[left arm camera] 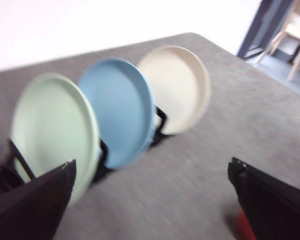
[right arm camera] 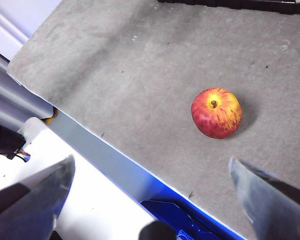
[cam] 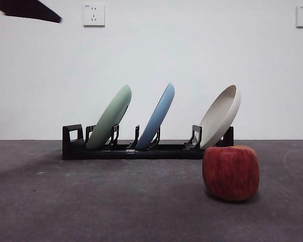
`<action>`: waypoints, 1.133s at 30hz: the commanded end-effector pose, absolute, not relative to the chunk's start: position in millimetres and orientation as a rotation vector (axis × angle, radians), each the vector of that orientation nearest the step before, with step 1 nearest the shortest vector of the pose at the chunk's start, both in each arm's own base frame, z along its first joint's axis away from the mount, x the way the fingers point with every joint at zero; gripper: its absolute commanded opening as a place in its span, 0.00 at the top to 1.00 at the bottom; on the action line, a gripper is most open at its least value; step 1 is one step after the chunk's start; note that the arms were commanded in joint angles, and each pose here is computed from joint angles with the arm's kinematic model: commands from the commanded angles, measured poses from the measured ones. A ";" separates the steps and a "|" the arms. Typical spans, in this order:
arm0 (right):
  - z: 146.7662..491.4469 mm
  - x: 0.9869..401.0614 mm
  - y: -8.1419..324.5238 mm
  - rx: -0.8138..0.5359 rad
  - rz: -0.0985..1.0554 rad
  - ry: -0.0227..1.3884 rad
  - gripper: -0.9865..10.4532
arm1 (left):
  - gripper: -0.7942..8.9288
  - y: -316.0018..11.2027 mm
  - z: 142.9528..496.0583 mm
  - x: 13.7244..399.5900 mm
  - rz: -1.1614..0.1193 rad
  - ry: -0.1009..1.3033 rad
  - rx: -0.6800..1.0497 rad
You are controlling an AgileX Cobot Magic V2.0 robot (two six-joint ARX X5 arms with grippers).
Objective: Take the green plate from the plate rack,put the plate on the table,take the apple from the table,put the apple in the plate
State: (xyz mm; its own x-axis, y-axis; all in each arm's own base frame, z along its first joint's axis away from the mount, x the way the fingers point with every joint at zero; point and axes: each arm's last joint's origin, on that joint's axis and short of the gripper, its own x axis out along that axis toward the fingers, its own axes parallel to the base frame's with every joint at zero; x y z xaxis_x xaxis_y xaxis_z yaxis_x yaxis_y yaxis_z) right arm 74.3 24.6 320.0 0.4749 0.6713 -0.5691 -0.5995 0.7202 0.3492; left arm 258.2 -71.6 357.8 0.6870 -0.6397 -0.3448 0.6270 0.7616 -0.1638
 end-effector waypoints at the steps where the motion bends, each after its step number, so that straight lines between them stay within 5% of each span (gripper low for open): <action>1: 320.6 74.9 24.9 0.105 0.782 0.738 0.31 | 0.30 -82.6 357.0 285.9 -0.703 0.402 0.028; 15: 320.6 74.9 24.9 0.112 0.779 0.740 0.31 | 0.30 -119.3 309.3 384.1 -0.647 0.483 0.099; 34: 320.6 74.9 24.9 0.121 0.773 0.745 0.31 | 0.31 -143.6 248.0 415.8 -0.642 0.532 0.131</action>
State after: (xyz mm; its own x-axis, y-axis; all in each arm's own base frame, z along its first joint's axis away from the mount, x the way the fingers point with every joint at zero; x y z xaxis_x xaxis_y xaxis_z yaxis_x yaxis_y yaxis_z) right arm 74.3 24.6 320.1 0.4755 0.6707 -0.5692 -0.5914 0.7228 0.3576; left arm 414.6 -142.1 250.3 0.6718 -0.5354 -0.5119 0.5945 0.8019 -0.0586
